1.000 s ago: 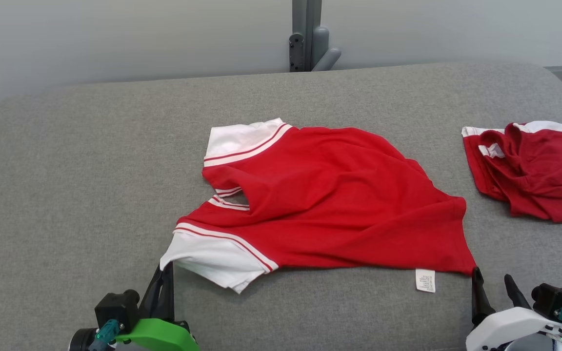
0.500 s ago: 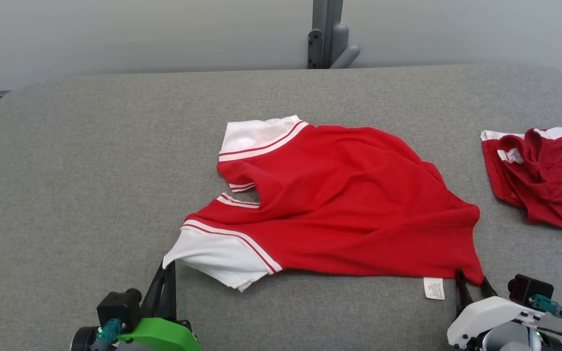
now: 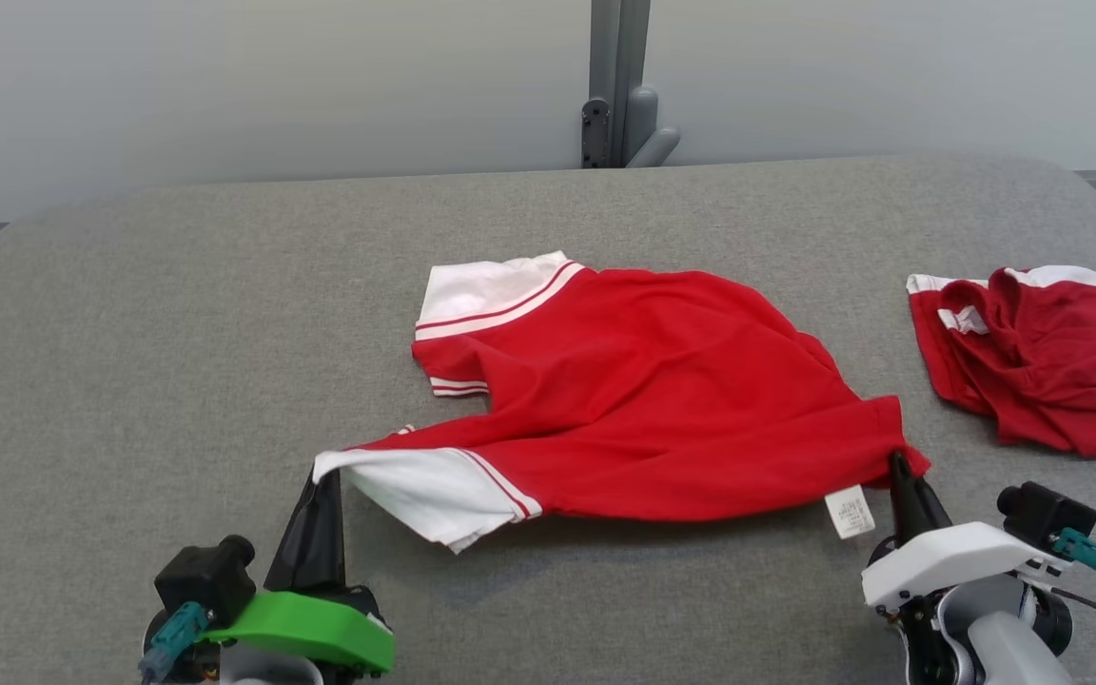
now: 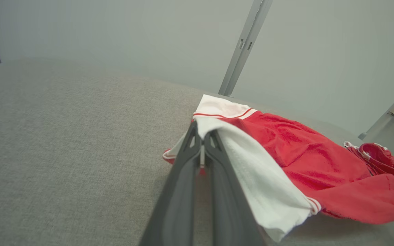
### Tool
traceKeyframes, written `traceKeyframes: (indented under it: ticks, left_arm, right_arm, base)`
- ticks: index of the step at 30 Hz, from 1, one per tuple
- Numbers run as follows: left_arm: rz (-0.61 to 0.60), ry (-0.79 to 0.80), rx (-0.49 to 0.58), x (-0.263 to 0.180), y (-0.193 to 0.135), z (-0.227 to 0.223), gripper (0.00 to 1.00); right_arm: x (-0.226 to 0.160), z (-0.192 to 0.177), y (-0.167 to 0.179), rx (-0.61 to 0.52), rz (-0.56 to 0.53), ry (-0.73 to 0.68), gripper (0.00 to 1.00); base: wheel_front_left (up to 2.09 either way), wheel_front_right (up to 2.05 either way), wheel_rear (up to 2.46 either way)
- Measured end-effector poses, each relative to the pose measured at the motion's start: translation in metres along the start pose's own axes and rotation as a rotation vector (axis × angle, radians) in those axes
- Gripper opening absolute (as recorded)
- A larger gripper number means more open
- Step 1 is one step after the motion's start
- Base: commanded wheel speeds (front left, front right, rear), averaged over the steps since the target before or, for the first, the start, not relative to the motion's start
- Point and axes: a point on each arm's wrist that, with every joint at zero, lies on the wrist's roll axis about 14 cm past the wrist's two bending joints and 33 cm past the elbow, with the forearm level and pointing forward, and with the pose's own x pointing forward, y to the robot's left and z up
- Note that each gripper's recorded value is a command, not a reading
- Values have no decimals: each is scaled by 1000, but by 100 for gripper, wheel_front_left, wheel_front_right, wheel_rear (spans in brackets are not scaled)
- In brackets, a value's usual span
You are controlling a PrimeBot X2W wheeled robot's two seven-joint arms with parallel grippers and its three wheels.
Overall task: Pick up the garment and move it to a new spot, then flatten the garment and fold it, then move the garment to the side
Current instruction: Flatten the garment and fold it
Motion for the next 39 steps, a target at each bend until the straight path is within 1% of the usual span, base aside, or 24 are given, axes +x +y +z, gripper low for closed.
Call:
traceKeyframes:
  ticks: [4,8,15,19,23,29,32,34,36,38,39]
  left_arm:
    - [-91,-89,-24,11,-29,29,0]
    - [-173,-179,-61,16,-56,59,0]
    - [-293,-348,-232,11,-93,120,0]
    - [-375,-454,-310,1,-114,161,0]
    - [-461,-555,-352,-15,-131,203,0]
    - [-575,-675,-323,-39,-153,253,0]
    - [-615,-696,-286,-45,-162,265,0]
    - [-621,-682,-270,-42,-165,265,0]
    - [-612,-659,-240,-33,-164,262,0]
    - [-597,-619,-241,-19,-162,255,0]
    - [-589,-602,-222,-11,-161,251,0]
  right_arm:
    - [-3,43,13,14,62,-130,0]
    - [-14,83,24,2,119,-240,0]
    - [-45,141,51,21,226,-391,0]
    - [-68,171,67,30,288,-468,0]
    - [-93,196,81,23,338,-534,0]
    - [-119,222,93,-10,375,-599,0]
    - [-125,228,96,-18,378,-612,0]
    - [-122,227,95,-19,370,-595,0]
    - [-115,221,88,-27,340,-566,0]
    - [-103,212,85,-25,325,-518,0]
    - [-95,207,85,-23,322,-492,0]
  base:
    - [0,0,0]
    - [0,0,0]
    - [0,0,0]
    - [0,0,0]
    - [0,0,0]
    - [0,0,0]
    - [0,0,0]
    - [0,0,0]
    - [0,0,0]
    - [0,0,0]
    - [0,0,0]
